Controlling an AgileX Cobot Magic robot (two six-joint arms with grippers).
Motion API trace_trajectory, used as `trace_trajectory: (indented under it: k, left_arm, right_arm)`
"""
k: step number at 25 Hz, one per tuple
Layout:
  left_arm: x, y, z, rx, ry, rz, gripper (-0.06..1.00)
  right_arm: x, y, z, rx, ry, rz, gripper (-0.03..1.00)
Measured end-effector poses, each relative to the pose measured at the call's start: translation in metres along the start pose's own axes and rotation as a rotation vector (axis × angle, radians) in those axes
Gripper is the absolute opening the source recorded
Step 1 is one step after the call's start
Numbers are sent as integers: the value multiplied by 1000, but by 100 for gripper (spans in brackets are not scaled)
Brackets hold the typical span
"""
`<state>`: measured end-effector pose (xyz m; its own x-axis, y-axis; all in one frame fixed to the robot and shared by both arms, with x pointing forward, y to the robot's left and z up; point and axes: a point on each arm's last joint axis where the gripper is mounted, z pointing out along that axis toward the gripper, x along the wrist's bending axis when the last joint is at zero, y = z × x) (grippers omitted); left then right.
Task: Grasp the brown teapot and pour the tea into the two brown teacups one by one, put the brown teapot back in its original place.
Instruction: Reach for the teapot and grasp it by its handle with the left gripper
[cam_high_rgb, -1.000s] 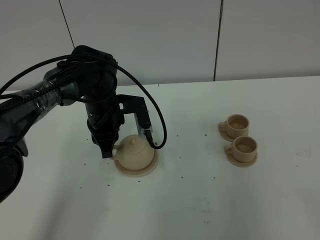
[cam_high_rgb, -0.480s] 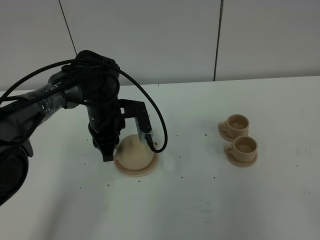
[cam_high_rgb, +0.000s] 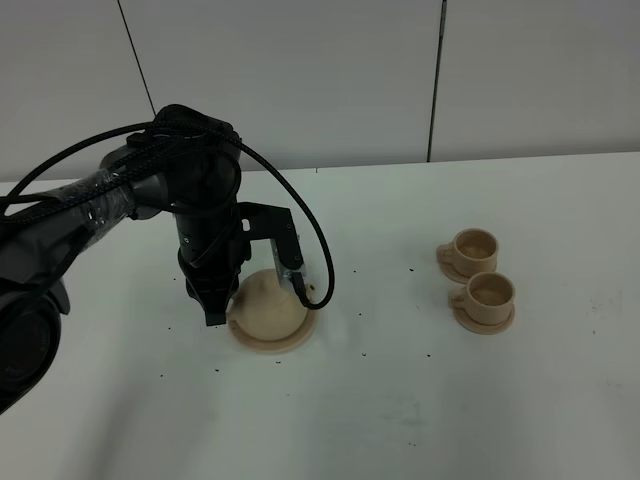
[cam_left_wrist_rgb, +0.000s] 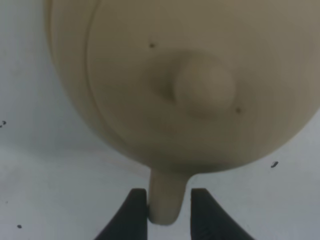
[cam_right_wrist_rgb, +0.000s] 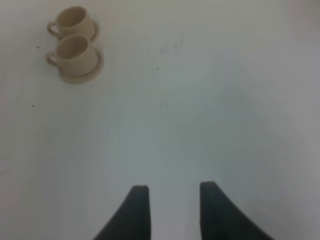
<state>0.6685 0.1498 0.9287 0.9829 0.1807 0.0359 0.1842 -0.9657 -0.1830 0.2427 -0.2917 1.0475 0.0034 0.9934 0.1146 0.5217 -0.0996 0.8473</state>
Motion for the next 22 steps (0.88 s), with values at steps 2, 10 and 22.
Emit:
trace_trajectory:
  k: [2,10,22]
  left_arm:
    - [0,1,4,9,-5,5,28]
    - [1,1,10,18,-13,12,28]
    - [1,-1,1,7,3,8,27]
  right_arm:
    - [0,0,0,0,0,0,24]
    - [0,0,0,0,0,0,24]
    - [0,0,0,0,0,0,24]
